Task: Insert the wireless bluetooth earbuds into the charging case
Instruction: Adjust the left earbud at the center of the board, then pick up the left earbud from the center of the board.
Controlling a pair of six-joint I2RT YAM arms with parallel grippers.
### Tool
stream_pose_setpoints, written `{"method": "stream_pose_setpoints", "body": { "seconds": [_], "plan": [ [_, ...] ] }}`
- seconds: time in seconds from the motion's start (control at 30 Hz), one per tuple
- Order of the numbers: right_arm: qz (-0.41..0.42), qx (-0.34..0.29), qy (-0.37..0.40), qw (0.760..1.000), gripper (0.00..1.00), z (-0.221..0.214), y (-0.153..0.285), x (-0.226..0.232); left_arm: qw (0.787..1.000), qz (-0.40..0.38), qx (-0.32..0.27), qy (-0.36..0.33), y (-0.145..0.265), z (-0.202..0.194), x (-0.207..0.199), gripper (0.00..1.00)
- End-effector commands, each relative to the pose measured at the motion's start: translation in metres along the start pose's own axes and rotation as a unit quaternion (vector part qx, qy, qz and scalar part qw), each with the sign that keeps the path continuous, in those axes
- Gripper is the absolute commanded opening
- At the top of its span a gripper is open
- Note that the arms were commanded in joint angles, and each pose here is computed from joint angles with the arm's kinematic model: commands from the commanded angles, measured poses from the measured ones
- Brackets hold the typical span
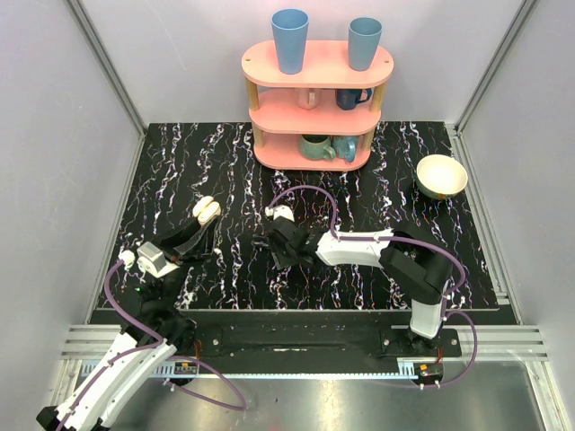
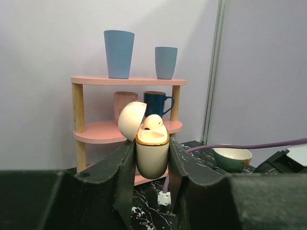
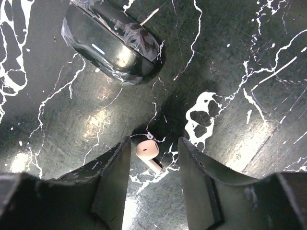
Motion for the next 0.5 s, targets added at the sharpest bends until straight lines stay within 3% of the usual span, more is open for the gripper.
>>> {"method": "stream_pose_setpoints", "body": {
  "seconds": [0.0, 0.27, 0.47],
  "plan": [
    [-0.027, 0.007, 0.038, 0.999, 0.53, -0.004, 0.006, -0.016, 0.999, 0.000, -0.034, -0.004, -0.003, 0.019, -0.002, 0.00],
    [0.062, 0.003, 0.249, 0.966, 0.52, 0.000, 0.001, -0.004, 0.999, -0.003, -0.035, -0.002, -0.003, 0.020, -0.003, 0.00],
    [0.119, 0.008, 0.270, 0.955, 0.48, -0.002, -0.002, 0.011, 0.999, 0.000, -0.033, -0.005, -0.002, 0.021, -0.002, 0.00]
  ]
}}
Point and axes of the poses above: each gripper's point midway between its finger pads, its own y axis back along the fingers, its own x axis along the line the jaws close on, z = x × y, the point moved 3 cm from there along y, back along the fingers, and after that the axes turned 10 degrees about y, right-handed, at the moved point
